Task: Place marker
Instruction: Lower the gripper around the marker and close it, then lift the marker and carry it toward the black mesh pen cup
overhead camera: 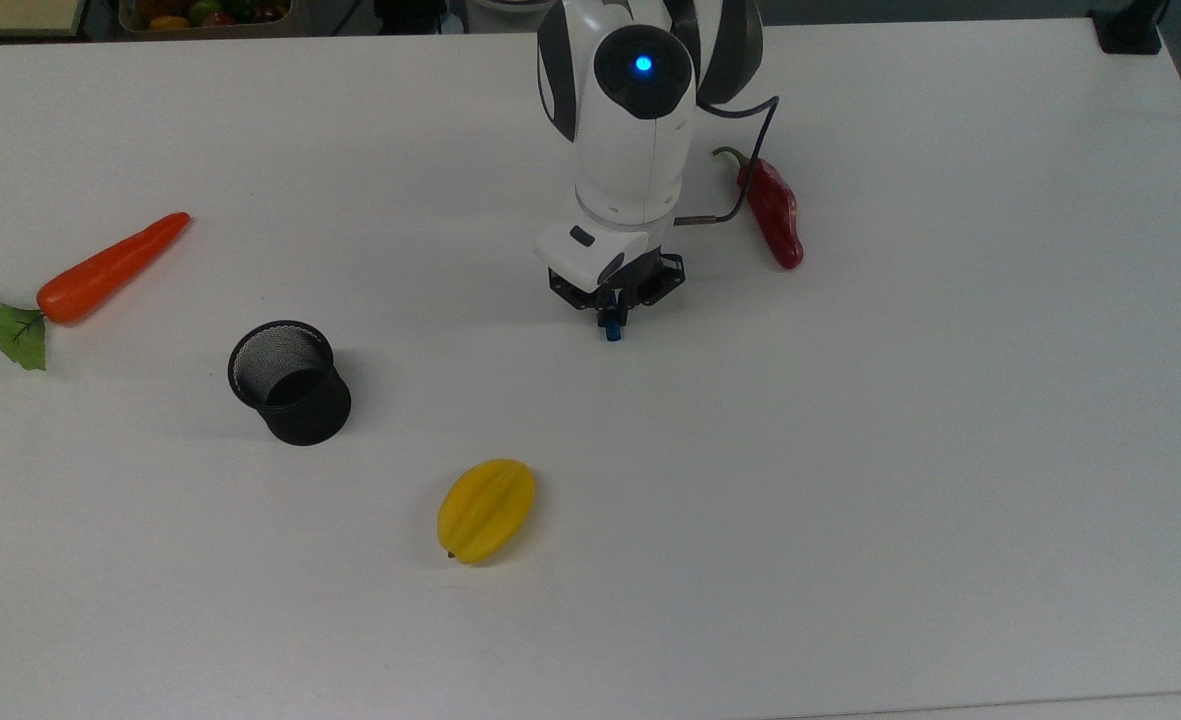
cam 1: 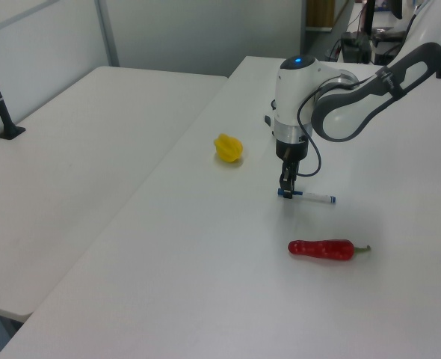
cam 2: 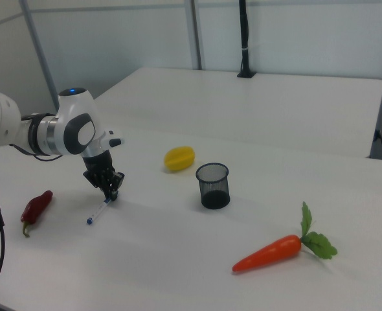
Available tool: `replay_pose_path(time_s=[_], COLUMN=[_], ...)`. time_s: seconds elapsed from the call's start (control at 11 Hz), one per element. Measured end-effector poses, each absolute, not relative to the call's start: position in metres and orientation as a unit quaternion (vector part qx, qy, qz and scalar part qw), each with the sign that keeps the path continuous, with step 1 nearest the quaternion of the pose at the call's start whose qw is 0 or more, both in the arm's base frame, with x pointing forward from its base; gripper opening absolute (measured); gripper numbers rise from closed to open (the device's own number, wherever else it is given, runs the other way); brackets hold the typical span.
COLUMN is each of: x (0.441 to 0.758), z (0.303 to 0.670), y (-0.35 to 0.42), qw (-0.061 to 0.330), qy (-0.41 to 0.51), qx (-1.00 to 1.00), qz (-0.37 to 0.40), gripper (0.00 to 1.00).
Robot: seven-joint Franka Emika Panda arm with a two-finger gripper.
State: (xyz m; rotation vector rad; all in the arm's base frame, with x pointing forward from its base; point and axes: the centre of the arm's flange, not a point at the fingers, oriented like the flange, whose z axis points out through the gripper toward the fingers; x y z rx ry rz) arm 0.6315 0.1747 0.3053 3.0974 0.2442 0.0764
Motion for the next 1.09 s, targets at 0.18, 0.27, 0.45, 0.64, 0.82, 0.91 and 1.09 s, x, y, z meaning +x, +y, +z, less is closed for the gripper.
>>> replay_pose_path(time_s=[0.18,0.27,0.45,0.64,0.82,0.91,1.09], x=[0.632,0.632,0.633,0.632,0.63,0.629,0.627], z=[0.305,0.306,0.316,0.348,0.401,0.427,0.469], y=[0.175,0.175,0.175,0.173,0.17,0.167,0.158], qw=[0.017,0.017,0.016,0.021,0.027,0.027,0.028], qy=[0.079,0.079,0.078,0.076,0.072,0.068,0.059], qx=[0.996,0.996,0.996,0.997,0.997,0.997,0.997], qz=[0.025,0.026,0.031,0.02,0.012,0.017,0.028], gripper=[0.18,0.18,0.18,0.18,0.18,0.18,0.18])
